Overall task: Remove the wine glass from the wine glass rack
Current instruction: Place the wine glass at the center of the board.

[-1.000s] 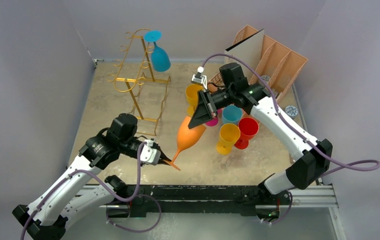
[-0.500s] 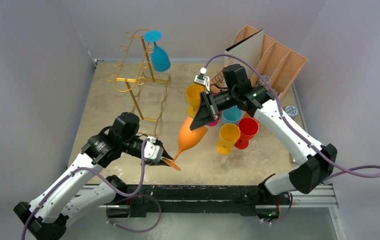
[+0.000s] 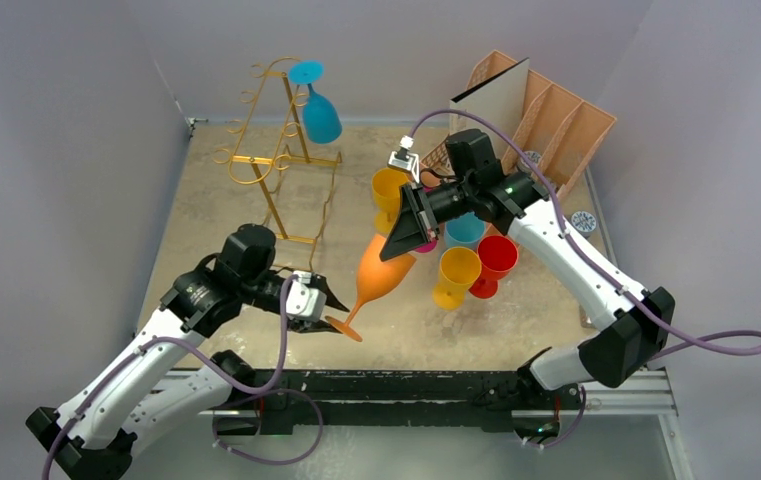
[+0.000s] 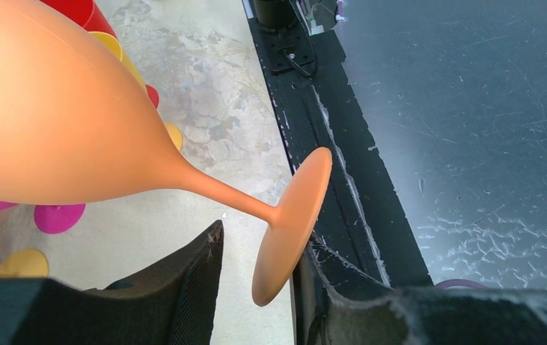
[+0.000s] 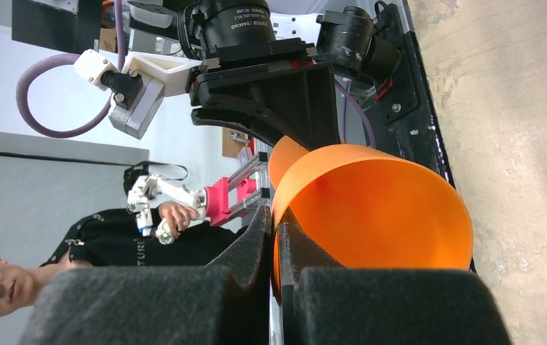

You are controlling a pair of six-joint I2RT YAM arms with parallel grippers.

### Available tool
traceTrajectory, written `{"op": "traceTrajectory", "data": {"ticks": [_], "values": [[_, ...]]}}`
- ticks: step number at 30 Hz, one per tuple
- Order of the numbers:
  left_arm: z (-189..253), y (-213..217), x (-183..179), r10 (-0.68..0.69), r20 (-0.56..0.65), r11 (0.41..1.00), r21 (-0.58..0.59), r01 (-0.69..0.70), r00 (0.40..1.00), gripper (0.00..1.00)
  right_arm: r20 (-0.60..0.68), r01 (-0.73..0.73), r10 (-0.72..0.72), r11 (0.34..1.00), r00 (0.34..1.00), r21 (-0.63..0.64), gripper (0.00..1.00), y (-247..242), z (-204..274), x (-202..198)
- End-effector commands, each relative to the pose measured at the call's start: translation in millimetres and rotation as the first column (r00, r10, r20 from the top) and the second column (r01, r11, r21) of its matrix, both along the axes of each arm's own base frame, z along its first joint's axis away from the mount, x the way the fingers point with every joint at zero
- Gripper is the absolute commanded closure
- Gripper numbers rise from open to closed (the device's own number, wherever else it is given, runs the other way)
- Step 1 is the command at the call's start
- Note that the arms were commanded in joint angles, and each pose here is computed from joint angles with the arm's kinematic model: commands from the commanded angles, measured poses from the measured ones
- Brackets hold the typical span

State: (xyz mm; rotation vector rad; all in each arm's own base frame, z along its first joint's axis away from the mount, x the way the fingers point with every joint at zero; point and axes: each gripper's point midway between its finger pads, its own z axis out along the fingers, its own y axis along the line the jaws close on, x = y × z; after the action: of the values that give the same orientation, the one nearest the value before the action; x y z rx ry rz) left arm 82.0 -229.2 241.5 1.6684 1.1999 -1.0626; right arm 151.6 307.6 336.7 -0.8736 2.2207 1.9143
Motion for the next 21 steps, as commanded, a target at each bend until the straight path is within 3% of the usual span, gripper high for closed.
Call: {"op": "traceTrajectory", "data": {"ticks": [1,10,12,13,15,21], "values": [[16,-5,6,0.006,0.058,0.998,-0.063,-0.003,0.998,0.63,0.036,-0.001,0.001,1.000,0.999,-0.002,1.00,-4,2,-9],[12,-2,8,0.032,0.061,0.999,-0.045,-0.030,0.998,0.51,0.100,0.078,-0.073,0.996,0.992,-0.042,1.00,-3,-7,2],[11,-1,9,0.046,0.059,0.998,-0.040,-0.044,0.997,0.45,0.135,0.127,-0.117,0.990,0.984,-0.068,1.00,-3,-12,10],[10,0,9,0.058,0.057,0.998,-0.037,-0.056,0.997,0.37,0.160,0.155,-0.141,0.985,0.977,-0.080,1.00,-4,-15,14],[8,2,7,0.067,0.048,0.997,-0.045,-0.065,0.997,0.26,0.224,0.231,-0.203,0.967,0.953,-0.109,1.00,-7,-22,27],[14,1,4,0.096,0.024,0.990,-0.105,-0.093,0.995,0.18,0.387,0.417,-0.328,0.893,0.862,-0.172,1.00,-21,-45,58]]}}
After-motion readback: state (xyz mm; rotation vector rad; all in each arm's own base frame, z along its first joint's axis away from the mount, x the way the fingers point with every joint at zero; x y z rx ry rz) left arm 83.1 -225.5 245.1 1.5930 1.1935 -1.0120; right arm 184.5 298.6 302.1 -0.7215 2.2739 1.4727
